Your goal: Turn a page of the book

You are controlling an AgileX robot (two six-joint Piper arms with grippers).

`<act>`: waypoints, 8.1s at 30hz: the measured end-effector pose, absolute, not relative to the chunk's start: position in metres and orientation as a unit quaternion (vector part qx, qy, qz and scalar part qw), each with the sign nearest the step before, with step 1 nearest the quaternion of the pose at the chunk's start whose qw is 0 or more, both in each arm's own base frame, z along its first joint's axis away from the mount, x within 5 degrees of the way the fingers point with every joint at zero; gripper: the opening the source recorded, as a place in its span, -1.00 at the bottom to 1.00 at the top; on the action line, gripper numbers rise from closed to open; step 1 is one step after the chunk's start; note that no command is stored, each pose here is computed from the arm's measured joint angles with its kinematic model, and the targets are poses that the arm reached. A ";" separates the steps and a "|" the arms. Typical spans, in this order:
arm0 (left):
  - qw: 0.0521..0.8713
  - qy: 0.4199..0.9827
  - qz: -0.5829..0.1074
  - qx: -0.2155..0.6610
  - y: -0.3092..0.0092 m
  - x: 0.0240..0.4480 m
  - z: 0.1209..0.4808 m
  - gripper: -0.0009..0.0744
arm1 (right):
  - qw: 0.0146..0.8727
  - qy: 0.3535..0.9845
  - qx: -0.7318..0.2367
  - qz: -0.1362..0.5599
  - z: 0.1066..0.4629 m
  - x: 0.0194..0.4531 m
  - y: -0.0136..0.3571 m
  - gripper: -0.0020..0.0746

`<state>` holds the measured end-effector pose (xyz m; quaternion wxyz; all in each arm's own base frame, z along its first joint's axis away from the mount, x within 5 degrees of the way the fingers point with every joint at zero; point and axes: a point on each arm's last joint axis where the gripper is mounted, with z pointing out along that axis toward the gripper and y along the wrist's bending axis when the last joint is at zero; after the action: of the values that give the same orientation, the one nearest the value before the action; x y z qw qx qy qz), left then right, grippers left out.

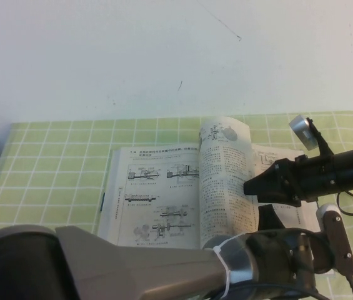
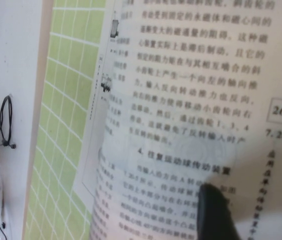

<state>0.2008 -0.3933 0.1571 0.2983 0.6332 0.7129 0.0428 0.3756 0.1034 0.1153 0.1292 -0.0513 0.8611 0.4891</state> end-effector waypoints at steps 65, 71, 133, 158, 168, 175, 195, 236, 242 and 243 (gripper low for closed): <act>0.283 0.766 0.015 0.577 -0.383 0.225 0.152 -0.99 | 0.123 0.851 -0.227 0.456 0.158 0.400 0.076 -0.15; 0.284 0.766 0.015 0.576 -0.384 0.225 0.152 -0.99 | 0.114 0.868 -0.240 0.419 0.170 0.409 0.072 -0.15; 0.277 0.847 0.186 0.413 -0.332 0.246 0.188 -0.99 | 0.087 0.911 -0.126 0.382 0.106 0.446 0.066 -0.95; 0.260 0.898 -0.003 0.355 -0.328 0.276 0.179 -0.99 | 0.217 0.903 -0.215 0.301 0.254 0.420 0.059 -0.95; 0.256 0.894 -0.059 0.363 -0.337 0.272 0.179 -0.99 | 0.323 0.877 -0.239 0.264 0.338 0.369 0.057 -0.95; 0.316 0.874 -0.084 0.359 -0.328 0.266 0.234 -0.99 | 0.403 0.858 -0.243 0.208 0.354 0.308 0.051 -0.95; 0.513 0.762 -0.229 0.322 -0.164 0.135 0.333 -0.99 | 0.569 0.793 -0.197 0.095 0.321 0.145 0.034 -0.95; 0.474 0.841 -0.129 0.228 -0.053 0.078 0.246 -0.99 | 0.567 0.787 -0.208 0.122 0.286 0.101 0.039 -0.95; 0.473 0.842 -0.131 0.224 -0.053 0.078 0.246 -0.99 | 0.542 0.795 -0.231 0.147 0.281 0.096 0.044 -0.95; 0.473 0.842 -0.132 0.223 -0.053 0.078 0.246 -0.99 | 0.535 0.796 -0.238 0.154 0.280 0.095 0.046 -0.95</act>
<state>0.0777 -0.0533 0.2458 0.4732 0.2227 0.8421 -0.1320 0.0949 0.0455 0.2803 0.5347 -0.2379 0.7961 0.1535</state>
